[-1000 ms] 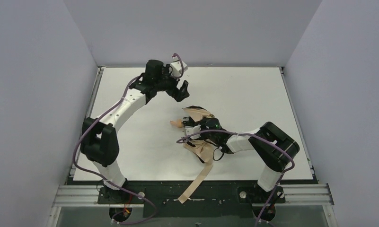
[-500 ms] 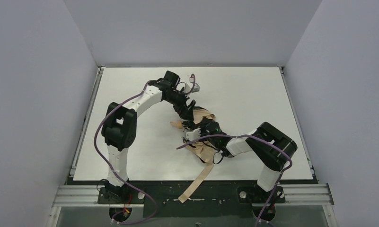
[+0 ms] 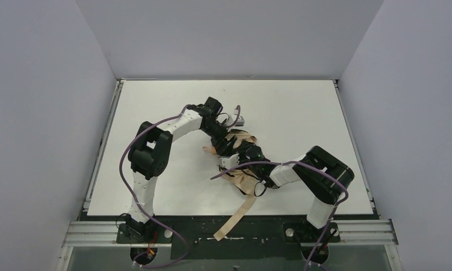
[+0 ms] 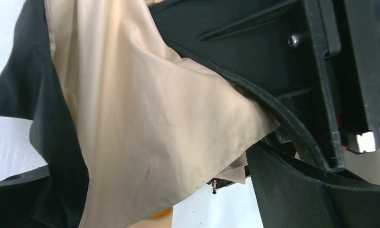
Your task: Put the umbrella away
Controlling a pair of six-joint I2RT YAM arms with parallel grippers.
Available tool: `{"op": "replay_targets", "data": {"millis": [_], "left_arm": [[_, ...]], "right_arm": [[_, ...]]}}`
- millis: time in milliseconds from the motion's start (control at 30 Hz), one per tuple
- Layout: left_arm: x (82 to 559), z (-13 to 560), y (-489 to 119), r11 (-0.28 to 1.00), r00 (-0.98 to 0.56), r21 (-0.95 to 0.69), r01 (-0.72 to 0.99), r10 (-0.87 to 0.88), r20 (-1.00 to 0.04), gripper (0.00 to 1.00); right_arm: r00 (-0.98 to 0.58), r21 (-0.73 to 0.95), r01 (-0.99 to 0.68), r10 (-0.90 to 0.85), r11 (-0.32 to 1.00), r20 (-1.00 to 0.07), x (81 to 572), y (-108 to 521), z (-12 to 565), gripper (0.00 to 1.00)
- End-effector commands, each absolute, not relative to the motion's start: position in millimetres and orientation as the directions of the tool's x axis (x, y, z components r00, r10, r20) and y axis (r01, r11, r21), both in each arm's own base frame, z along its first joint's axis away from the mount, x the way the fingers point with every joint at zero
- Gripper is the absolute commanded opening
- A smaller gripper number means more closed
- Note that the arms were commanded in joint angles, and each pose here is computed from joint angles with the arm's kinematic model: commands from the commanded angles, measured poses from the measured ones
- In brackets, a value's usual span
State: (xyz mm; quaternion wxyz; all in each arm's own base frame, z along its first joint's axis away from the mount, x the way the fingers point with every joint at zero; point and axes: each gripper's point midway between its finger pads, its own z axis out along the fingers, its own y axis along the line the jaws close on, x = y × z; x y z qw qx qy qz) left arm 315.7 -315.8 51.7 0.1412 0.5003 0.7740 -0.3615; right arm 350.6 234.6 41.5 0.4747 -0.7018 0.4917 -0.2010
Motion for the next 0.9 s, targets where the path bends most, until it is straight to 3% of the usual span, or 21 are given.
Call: {"op": "replay_targets", "data": {"millis": [0, 267, 667, 867], "left_arm": [[288.4, 49.7, -320.6, 0.149, -0.412, -0.447, 0.882, 0.705, -0.577, 0.97], [277.3, 24.1, -315.9, 0.163, -0.413, -0.453, 0.877, 0.738, -0.534, 0.94], [274.9, 9.8, -306.9, 0.170, -0.376, -0.395, 0.903, 0.759, -0.532, 0.48], [279.1, 11.1, -307.4, 0.173, -0.370, -0.380, 0.908, 0.758, -0.537, 0.28]], "right_arm": [[0.409, -0.846, -0.526, -0.899, -0.089, -0.159, 344.5, 224.5, 24.2, 0.10], [0.388, -0.867, -0.496, -0.904, -0.042, -0.178, 351.7, 226.0, 32.1, 0.10], [0.374, -0.877, -0.480, -0.894, 0.040, -0.246, 355.6, 231.6, 42.6, 0.13], [0.401, -0.876, -0.482, -0.879, 0.038, -0.259, 350.9, 234.4, 62.7, 0.31]]}}
